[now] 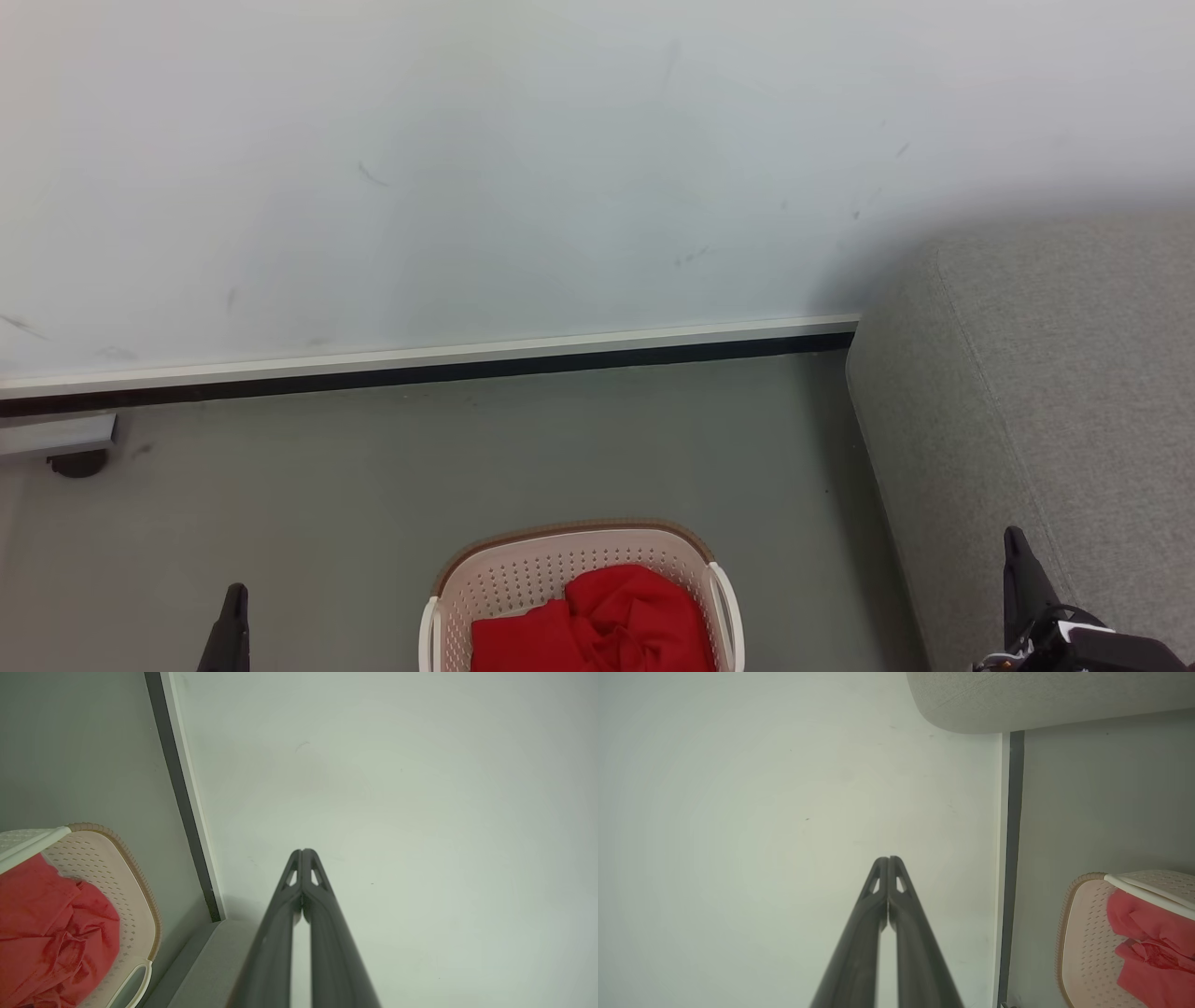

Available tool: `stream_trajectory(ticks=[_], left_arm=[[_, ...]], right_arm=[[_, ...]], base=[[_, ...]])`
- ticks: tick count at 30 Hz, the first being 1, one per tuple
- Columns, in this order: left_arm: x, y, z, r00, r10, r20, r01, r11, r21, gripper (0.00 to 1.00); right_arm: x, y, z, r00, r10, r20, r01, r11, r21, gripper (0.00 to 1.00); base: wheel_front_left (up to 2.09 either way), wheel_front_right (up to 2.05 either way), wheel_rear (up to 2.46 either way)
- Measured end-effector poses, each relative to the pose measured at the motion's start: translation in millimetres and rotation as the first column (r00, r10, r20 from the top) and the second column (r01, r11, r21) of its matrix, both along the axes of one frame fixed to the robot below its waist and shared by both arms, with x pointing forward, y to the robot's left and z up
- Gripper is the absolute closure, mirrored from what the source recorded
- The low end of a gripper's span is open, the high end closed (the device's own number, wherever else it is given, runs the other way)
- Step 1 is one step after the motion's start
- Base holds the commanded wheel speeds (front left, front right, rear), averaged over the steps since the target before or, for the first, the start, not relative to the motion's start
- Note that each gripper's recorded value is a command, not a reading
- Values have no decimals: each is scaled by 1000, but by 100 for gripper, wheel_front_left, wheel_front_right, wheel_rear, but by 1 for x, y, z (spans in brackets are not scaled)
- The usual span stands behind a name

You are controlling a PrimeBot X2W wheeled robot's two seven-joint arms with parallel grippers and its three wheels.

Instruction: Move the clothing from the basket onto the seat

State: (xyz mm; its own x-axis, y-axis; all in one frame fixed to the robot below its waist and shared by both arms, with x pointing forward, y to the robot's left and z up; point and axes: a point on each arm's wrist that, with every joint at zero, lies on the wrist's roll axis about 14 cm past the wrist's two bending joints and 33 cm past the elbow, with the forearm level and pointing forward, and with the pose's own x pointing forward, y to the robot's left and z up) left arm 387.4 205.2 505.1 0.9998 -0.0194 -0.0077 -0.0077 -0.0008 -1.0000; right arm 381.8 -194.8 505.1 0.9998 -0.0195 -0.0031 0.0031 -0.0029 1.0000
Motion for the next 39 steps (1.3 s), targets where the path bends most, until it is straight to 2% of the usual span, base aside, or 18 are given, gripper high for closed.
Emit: stream_trajectory(ticks=[39], left_arm=[[0,0,0,1000,0,0,0,1000,0,100]], right_arm=[[0,0,0,1000,0,0,0,1000,0,100]], base=[[0,0,0]])
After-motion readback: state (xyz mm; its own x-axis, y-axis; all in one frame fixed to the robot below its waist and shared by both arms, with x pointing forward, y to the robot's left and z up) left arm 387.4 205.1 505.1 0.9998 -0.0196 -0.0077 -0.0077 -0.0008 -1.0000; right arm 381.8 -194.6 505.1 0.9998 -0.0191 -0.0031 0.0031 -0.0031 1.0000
